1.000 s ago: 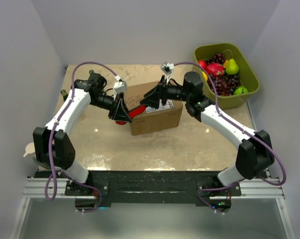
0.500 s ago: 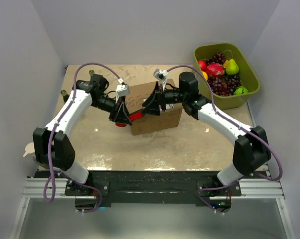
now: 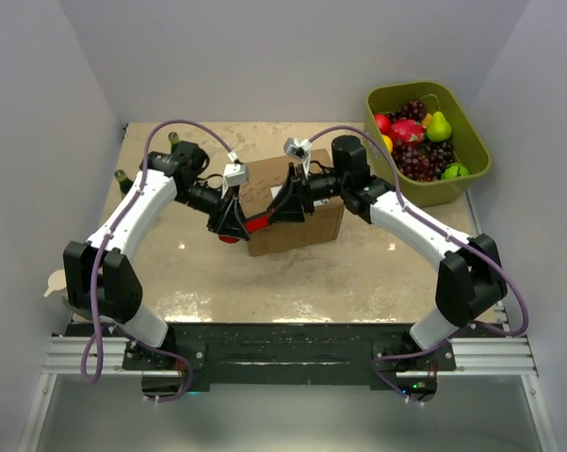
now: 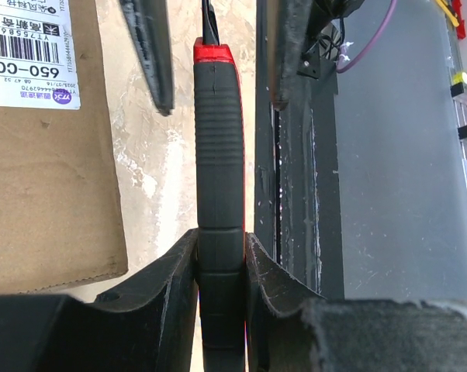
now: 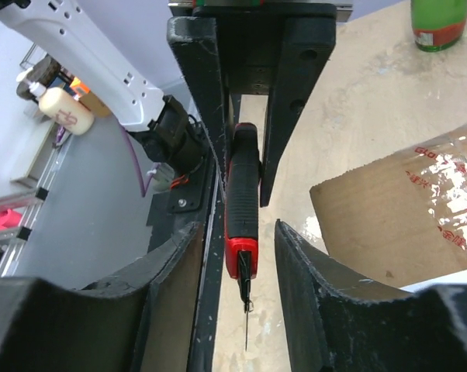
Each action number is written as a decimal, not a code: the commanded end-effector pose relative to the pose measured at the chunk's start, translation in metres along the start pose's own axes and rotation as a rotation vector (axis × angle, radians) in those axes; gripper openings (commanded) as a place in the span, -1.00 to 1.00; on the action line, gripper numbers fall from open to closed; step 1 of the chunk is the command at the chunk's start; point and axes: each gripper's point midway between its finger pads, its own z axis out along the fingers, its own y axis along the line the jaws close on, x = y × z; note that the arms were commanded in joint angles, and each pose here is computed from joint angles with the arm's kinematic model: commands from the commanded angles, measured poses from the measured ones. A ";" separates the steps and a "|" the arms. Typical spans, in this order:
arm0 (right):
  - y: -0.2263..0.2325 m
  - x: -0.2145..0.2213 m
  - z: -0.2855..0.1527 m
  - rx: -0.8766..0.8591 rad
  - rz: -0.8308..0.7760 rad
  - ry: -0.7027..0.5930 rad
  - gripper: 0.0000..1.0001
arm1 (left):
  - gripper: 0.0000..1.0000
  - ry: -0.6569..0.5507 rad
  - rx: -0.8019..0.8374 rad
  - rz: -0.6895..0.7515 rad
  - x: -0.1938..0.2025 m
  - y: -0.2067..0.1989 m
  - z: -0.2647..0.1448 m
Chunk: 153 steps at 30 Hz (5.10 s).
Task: Unpack the express box
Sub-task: Cut the express box at the center of the board.
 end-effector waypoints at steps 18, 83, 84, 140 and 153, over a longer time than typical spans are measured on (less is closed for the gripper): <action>0.027 -0.001 0.012 -0.154 -0.067 0.029 -0.72 | -1.00 -0.027 -0.019 0.070 -0.021 -0.003 -0.004; 0.016 -0.042 -0.020 -0.062 0.142 -0.021 -1.00 | -0.23 -0.767 -0.045 -0.016 -0.082 -0.014 -0.015; 0.016 -0.042 -0.019 -0.060 0.142 -0.020 -1.00 | -0.27 -0.766 -0.041 -0.006 -0.084 -0.015 -0.016; -0.104 -0.112 -0.071 0.403 -0.129 -0.121 0.98 | -1.00 -0.644 -0.298 -0.555 -0.035 0.021 -0.093; -0.159 -0.038 -0.058 0.819 -0.348 0.093 0.97 | -1.00 -0.776 -0.324 -0.929 0.021 0.055 -0.148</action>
